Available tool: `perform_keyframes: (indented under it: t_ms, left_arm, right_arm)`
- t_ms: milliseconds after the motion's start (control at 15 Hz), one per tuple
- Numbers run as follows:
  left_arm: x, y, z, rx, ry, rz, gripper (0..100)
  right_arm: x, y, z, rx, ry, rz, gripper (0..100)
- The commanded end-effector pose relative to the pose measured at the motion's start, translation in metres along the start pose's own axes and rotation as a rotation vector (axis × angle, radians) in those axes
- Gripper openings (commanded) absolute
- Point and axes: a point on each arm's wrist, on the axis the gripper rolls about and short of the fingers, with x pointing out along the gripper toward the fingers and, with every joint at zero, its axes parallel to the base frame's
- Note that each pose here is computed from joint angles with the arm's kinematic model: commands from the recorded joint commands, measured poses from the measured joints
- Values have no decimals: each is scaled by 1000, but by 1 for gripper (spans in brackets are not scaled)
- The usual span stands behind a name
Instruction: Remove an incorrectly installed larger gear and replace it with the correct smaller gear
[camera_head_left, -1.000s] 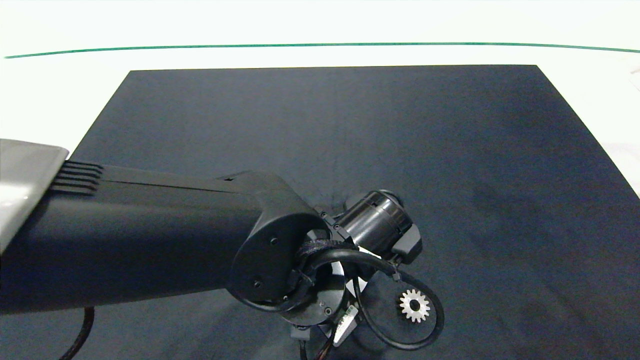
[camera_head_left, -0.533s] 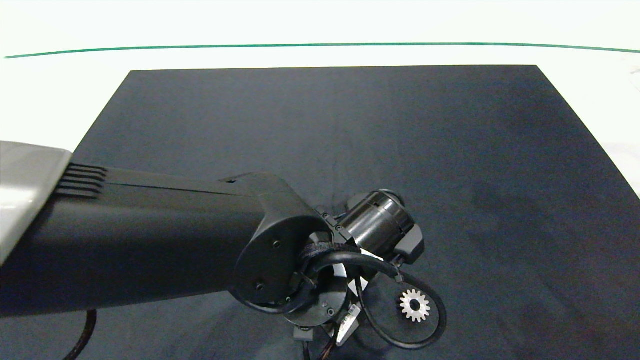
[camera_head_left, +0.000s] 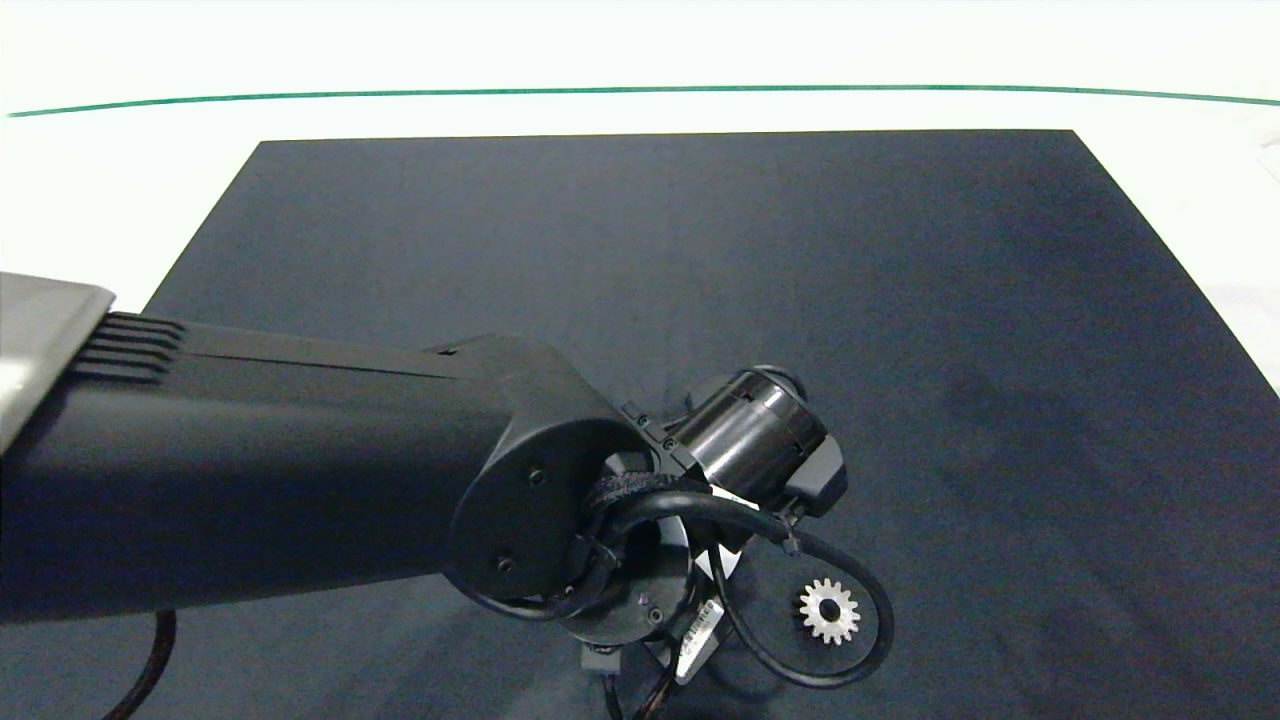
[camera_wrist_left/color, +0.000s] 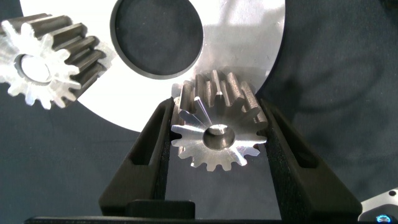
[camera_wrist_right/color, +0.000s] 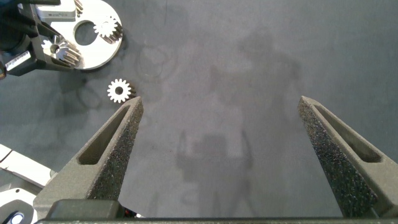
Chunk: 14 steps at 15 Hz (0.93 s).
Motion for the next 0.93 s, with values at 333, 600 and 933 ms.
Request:
perform_keyframes:
  t_ms: [333,600,933]
  left_arm:
    - [-16,7,-2,-15,-34,0,34]
    - [-28,13,-5,-38,-59,-1,34]
    - [-36,19,-11,-49,-64,2,34]
  right_arm:
    - [0,0,-1,-3,4,3,100]
    - [0,0,-1,-3,4,2,100]
    - [2,0,-3,-12,13,4,100]
